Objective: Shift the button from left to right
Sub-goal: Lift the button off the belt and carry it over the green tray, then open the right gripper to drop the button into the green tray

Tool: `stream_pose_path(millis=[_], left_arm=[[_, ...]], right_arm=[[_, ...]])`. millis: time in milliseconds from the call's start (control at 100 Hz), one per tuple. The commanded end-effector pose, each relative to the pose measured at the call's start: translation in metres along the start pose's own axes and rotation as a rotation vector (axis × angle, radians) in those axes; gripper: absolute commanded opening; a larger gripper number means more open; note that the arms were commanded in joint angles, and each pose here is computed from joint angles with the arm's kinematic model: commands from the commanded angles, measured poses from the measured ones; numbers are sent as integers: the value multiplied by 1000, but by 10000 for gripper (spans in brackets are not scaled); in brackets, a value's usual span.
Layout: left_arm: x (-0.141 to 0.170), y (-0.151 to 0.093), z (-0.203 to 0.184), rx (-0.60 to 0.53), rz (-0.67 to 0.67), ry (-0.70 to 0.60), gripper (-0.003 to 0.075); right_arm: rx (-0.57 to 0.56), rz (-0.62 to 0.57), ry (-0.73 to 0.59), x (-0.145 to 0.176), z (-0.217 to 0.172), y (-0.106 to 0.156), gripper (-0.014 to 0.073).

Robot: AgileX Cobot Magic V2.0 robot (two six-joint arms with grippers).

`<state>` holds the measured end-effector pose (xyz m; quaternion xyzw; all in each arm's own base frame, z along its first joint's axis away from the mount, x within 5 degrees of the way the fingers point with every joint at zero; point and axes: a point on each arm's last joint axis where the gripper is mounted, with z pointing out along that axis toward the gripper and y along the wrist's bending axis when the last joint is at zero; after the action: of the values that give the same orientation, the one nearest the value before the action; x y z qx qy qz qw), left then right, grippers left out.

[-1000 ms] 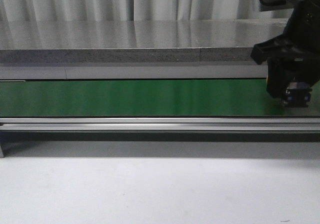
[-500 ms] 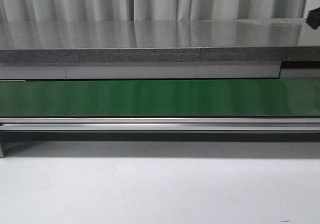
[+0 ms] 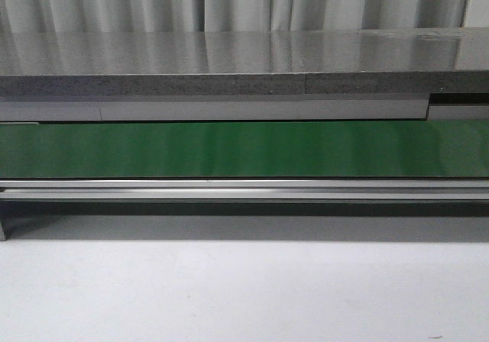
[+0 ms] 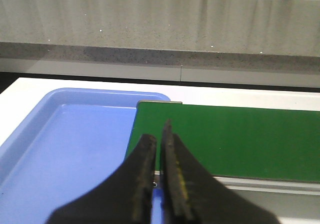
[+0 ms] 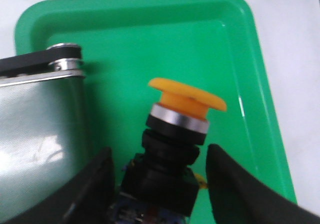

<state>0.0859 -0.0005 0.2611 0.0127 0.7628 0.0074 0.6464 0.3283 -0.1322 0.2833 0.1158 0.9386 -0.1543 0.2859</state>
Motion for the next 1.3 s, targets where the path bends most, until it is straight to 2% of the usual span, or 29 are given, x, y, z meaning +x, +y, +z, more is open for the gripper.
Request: stream_pose_path(millis=[0, 140, 340, 540, 830, 1130, 1290], left_arm=[[-16, 0, 0, -1, -6, -97, 5], [-16, 0, 0, -1, -6, -97, 5], [-16, 0, 0, -1, -6, -97, 5], [-16, 0, 0, -1, -6, -97, 5], [-16, 0, 0, -1, -6, -97, 5], [-16, 0, 0, -1, -6, -97, 5], [-16, 0, 0, -1, -6, -97, 5]], right_arm=[[45, 3, -138, -16, -14, -18, 162], [46, 10, -106, -13, 4, -21, 162], [-5, 53, -14, -4, 35, -12, 163], [-18, 60, 45, 2, 50, -8, 168], [-19, 56, 47, 2, 50, -8, 307], [-29, 54, 56, 3, 50, -5, 326], [-39, 44, 53, 1, 49, 1, 432]])
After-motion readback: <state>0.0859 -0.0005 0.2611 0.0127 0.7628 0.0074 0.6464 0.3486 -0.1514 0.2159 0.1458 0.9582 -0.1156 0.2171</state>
